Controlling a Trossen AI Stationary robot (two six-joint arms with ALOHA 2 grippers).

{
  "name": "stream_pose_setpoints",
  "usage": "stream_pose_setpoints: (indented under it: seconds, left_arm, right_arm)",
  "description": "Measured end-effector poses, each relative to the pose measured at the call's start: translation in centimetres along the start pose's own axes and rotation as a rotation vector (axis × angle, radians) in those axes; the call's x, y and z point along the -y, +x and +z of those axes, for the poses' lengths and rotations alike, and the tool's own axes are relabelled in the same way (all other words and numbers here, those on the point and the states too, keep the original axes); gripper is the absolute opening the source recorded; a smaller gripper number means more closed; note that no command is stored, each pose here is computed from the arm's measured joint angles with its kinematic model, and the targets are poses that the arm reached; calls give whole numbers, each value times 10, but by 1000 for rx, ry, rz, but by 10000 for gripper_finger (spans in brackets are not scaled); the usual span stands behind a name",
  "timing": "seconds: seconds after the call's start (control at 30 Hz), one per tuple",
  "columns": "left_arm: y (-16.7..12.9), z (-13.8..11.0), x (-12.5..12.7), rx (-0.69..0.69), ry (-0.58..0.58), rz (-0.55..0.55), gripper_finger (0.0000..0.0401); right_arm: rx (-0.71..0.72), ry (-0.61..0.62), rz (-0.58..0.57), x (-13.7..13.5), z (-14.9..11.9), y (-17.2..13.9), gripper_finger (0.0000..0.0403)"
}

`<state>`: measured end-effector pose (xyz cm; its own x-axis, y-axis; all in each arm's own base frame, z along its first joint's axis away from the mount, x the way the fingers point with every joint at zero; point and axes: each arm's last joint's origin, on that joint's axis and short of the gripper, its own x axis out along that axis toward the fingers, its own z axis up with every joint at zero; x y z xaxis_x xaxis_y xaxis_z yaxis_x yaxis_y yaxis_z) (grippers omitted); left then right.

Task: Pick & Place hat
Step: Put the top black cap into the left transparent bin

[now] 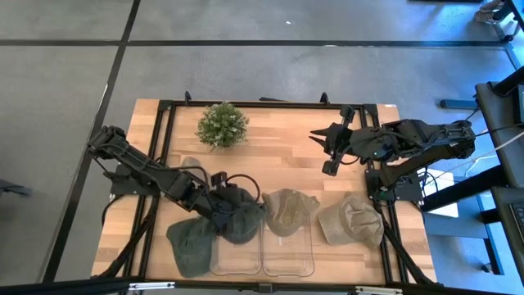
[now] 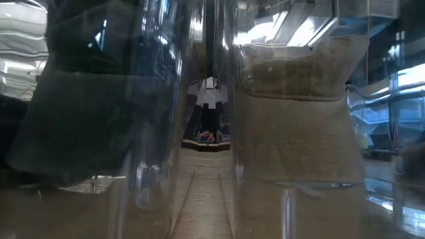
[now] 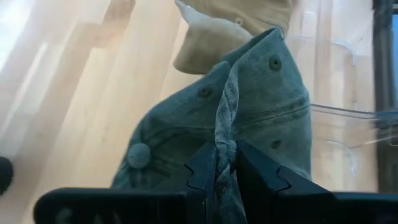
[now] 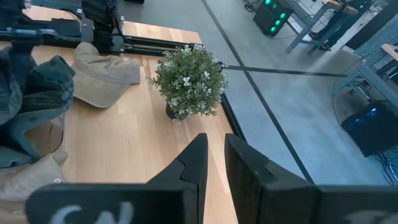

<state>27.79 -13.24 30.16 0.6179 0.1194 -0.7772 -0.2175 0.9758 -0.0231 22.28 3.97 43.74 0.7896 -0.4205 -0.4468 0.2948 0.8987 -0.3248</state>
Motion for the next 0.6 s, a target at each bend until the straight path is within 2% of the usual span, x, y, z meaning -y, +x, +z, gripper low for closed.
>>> stream_pose_setpoints:
  seconds: [0.43, 0.6]
  left_arm:
    - [-3, 3, -5, 26, -13, 27, 58]
    - [-4, 4, -7, 40, -15, 41, 84]
  right_arm:
    - [0, 0, 0, 0, 0, 0, 58]
    - [0, 0, 0, 0, 0, 0, 58]
